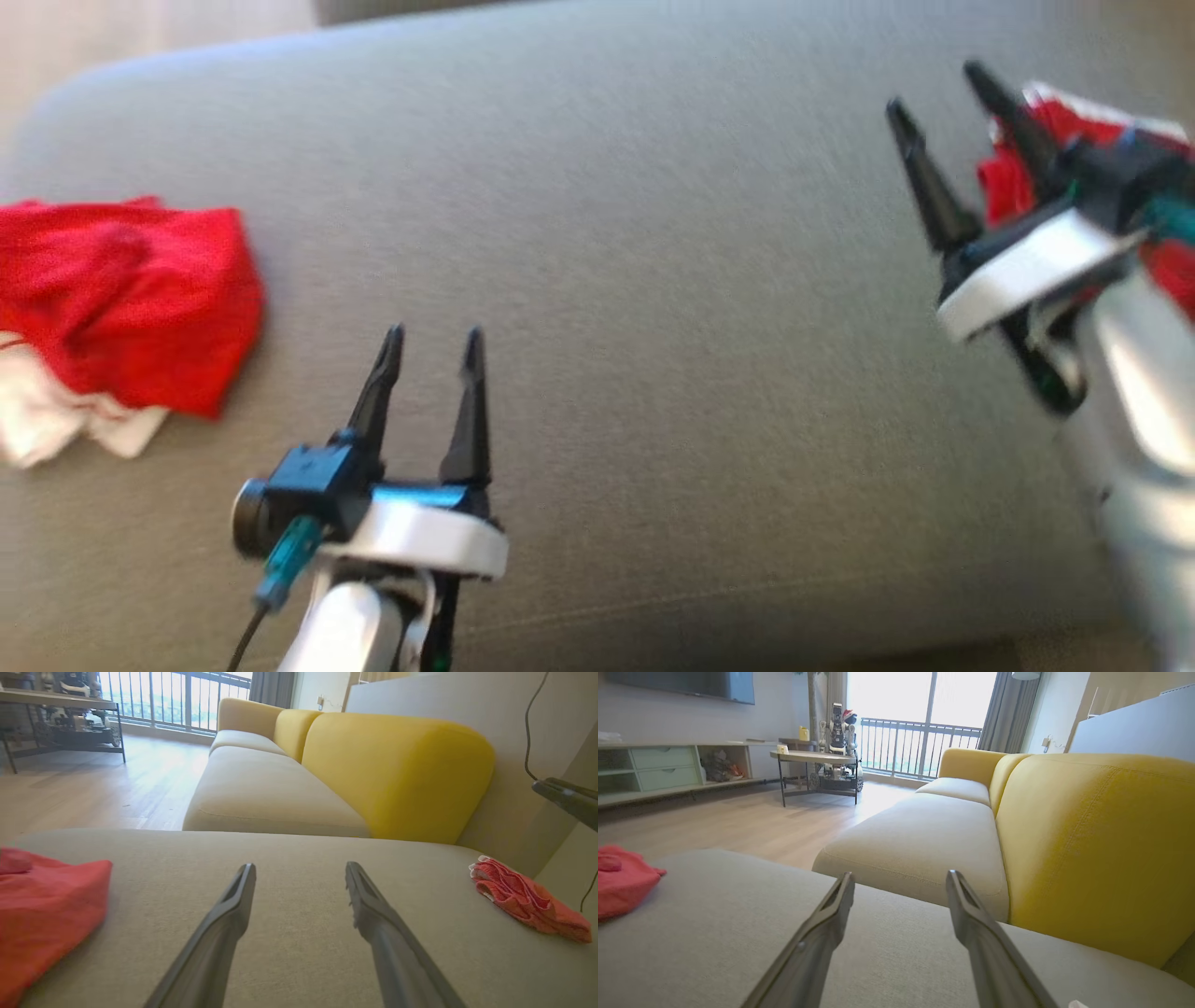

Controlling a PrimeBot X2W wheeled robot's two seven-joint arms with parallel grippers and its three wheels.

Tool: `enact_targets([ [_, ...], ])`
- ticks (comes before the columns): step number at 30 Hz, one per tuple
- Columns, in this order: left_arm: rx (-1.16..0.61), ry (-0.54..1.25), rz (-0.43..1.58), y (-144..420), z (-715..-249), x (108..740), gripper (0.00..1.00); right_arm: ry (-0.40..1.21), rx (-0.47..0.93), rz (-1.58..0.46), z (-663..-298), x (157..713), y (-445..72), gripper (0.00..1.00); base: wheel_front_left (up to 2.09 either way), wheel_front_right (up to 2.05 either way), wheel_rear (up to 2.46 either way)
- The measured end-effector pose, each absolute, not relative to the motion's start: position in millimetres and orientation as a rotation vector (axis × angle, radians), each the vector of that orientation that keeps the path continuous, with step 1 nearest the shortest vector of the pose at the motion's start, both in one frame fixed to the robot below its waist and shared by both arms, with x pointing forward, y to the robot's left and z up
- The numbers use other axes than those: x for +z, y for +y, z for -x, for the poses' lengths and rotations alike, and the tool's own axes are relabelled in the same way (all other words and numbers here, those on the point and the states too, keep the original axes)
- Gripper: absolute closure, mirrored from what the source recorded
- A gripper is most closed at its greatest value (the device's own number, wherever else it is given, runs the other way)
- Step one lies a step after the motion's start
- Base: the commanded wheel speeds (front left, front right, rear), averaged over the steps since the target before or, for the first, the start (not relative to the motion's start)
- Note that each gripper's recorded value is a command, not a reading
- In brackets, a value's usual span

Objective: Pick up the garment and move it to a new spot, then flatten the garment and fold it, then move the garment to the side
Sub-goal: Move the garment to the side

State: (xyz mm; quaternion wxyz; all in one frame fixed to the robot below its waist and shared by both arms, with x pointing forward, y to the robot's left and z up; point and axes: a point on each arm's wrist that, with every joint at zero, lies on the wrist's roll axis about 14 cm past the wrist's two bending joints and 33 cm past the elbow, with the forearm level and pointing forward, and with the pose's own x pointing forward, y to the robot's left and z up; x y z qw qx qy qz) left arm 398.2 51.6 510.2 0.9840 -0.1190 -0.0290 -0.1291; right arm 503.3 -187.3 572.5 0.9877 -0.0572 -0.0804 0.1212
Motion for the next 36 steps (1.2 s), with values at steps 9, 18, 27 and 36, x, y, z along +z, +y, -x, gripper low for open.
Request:
enact_targets([
  [9,-0.027,-0.089,0.245,127.8,-348.4,518.6,0.0,-0.154,0.315,-0.001,-444.4,547.1,-120.9,0.0,0.0,0.0,0.0],
  [18,0.055,-0.095,0.246,157.9,-318.6,514.9,0.0,-0.106,0.265,-0.039,-405.5,522.7,-112.5,0.0,0.0,0.0,0.0],
  [27,0.048,-0.1,0.237,158.5,-317.7,515.6,0.0,-0.105,0.241,-0.039,-394.4,520.3,-120.2,0.0,0.0,0.0,0.0],
  [36,0.025,-0.096,0.236,153.3,-320.6,514.8,0.0,-0.104,0.217,-0.047,-392.9,520.0,-128.3,0.0,0.0,0.0,0.0],
])
